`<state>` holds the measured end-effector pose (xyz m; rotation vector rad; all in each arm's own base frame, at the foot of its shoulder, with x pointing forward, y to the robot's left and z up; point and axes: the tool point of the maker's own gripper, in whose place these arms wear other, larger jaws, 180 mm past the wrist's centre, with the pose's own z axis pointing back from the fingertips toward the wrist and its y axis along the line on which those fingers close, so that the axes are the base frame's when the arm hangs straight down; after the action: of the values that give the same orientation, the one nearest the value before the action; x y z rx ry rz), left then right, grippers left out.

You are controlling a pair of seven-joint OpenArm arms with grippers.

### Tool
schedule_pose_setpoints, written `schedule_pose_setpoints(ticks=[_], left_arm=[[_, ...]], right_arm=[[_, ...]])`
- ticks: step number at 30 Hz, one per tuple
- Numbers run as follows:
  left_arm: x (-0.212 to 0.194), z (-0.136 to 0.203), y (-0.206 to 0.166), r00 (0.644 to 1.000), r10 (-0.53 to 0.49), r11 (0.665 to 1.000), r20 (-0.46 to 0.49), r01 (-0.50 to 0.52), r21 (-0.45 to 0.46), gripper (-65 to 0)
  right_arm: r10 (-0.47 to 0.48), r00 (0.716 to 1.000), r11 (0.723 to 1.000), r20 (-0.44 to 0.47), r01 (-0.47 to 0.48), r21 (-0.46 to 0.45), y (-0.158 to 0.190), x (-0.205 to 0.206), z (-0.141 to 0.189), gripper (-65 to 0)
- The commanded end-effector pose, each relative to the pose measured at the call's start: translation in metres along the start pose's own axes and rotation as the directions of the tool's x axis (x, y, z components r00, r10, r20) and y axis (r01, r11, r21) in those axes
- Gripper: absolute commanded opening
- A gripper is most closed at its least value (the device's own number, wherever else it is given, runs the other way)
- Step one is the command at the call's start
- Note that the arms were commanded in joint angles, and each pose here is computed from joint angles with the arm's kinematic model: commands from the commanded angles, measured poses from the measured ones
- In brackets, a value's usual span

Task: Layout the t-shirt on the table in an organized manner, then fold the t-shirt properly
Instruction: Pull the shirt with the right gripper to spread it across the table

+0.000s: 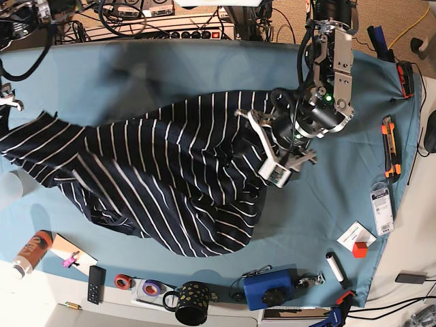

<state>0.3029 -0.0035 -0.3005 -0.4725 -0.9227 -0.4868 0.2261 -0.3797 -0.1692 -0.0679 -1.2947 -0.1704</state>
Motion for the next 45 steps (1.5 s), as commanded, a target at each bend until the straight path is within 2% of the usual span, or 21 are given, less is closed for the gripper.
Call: schedule_pose_setpoints(ticks=[1,5,10,13,16,18,23,26,32,38,41,45], left_arm=[[0.013,0.003,-0.007,0.999,-0.016,0.999,0.050,0.018,-0.031,-29.2],[0.001,0.004,-0.020,0.998,-0.062,0.994,0.032,0.065,-0.087,-29.2],[-0.012,0.005,-0.022,0.998,-0.059,0.994,0.004,0.059,-0.087,-29.2],[-0.016,0.005,-0.009,0.998,-0.050,0.999,-0.022,0.050,-0.016,-29.2],[-0.016,0.005,0.006,0.999,-0.036,0.997,-0.024,0.037,0.068,-29.2],[-0.015,0.006,0.013,0.998,-0.060,0.992,-0.024,0.062,0.106,-29.2],[-0.016,0.004,0.023,0.995,-0.090,0.985,-0.042,0.096,0.146,-29.2],[-0.015,-0.005,0.028,0.996,-0.086,0.986,-0.036,0.090,0.144,-30.7],[-0.021,-0.035,0.053,0.994,-0.046,0.987,-0.099,0.060,0.149,-31.8],[-0.007,-0.052,0.066,0.996,-0.007,0.990,-0.087,0.019,0.140,-32.7],[-0.015,-0.062,0.074,0.991,0.014,0.990,-0.130,0.005,0.140,-37.0],[-0.042,-0.074,0.083,0.971,0.055,0.991,-0.234,-0.024,0.135,-41.5]], right_arm=[[0.039,0.998,0.999,0.042,-0.039,-0.019,-0.004,0.017,0.003,-65.0],[0.032,0.999,0.992,0.002,-0.031,-0.123,-0.026,0.015,0.007,-65.0],[-0.009,1.000,0.974,0.024,0.014,-0.228,-0.050,0.016,0.023,-65.0],[-0.027,0.999,0.960,0.029,0.034,-0.278,-0.063,0.014,0.036,-65.0],[-0.001,1.000,0.956,-0.027,-0.007,-0.294,-0.069,0.009,0.044,-65.0],[0.012,0.997,0.954,-0.076,-0.035,-0.299,-0.072,0.004,0.048,-65.0],[0.027,0.988,0.929,-0.153,-0.081,-0.360,-0.086,-0.007,0.057,-65.0],[0.027,0.988,0.929,-0.154,-0.082,-0.361,-0.086,-0.007,0.057,-65.0],[0.027,0.988,0.929,-0.155,-0.082,-0.361,-0.086,-0.007,0.057,-65.0],[0.027,0.988,0.929,-0.154,-0.082,-0.360,-0.086,-0.007,0.057,-65.0],[0.027,0.988,0.929,-0.154,-0.082,-0.360,-0.086,-0.007,0.057,-65.0],[0.027,0.988,0.929,-0.155,-0.082,-0.360,-0.086,-0.007,0.057,-65.0]])
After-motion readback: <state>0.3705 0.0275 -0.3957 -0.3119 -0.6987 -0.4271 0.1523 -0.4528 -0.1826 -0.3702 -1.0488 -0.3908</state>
